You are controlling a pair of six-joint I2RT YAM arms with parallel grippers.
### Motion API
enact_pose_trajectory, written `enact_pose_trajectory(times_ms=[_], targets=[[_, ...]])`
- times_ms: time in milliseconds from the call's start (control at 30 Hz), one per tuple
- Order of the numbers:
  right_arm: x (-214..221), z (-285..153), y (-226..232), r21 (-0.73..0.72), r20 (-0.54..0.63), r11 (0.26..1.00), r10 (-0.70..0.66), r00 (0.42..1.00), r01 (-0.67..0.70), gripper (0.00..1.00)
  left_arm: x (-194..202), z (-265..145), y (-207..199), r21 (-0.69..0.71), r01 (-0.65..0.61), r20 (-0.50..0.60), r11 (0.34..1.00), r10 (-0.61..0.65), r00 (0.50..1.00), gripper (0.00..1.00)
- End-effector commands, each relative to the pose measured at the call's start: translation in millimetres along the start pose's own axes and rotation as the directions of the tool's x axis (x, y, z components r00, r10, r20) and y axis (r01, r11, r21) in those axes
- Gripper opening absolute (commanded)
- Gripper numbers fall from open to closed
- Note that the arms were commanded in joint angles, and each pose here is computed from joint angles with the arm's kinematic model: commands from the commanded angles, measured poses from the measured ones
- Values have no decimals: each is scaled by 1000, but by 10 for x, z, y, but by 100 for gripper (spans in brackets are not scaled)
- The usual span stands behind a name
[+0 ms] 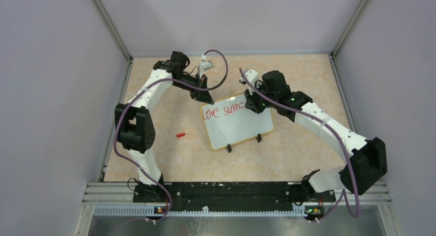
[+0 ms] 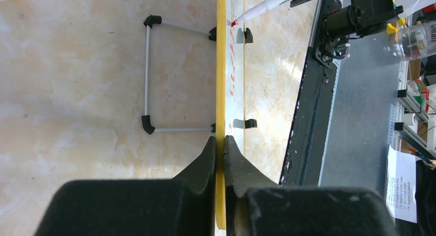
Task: Write a sentence on the whiteboard
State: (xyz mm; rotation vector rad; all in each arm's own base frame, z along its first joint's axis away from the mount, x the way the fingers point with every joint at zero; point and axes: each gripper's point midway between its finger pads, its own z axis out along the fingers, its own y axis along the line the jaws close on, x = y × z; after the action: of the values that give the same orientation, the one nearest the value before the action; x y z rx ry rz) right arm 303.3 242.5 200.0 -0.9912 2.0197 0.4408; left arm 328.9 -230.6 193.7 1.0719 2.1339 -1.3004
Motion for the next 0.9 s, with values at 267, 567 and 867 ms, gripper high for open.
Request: enact_pose_trajectory(times_ms=[267,567,867], targets=[[-312,-343,-196,51,96,999,12,995,-17,0,-33,19,-70,7,-44,0,999,44,999,0],[-276,-308,-246,64,88,998,9,996,-15,0,-40,15,-73,5,-45,2,999,45,999,0],[-233,-200,-287,72,65,997,12,998,-17,0,-26,12,-74,3,-45,0,999,45,999,0]])
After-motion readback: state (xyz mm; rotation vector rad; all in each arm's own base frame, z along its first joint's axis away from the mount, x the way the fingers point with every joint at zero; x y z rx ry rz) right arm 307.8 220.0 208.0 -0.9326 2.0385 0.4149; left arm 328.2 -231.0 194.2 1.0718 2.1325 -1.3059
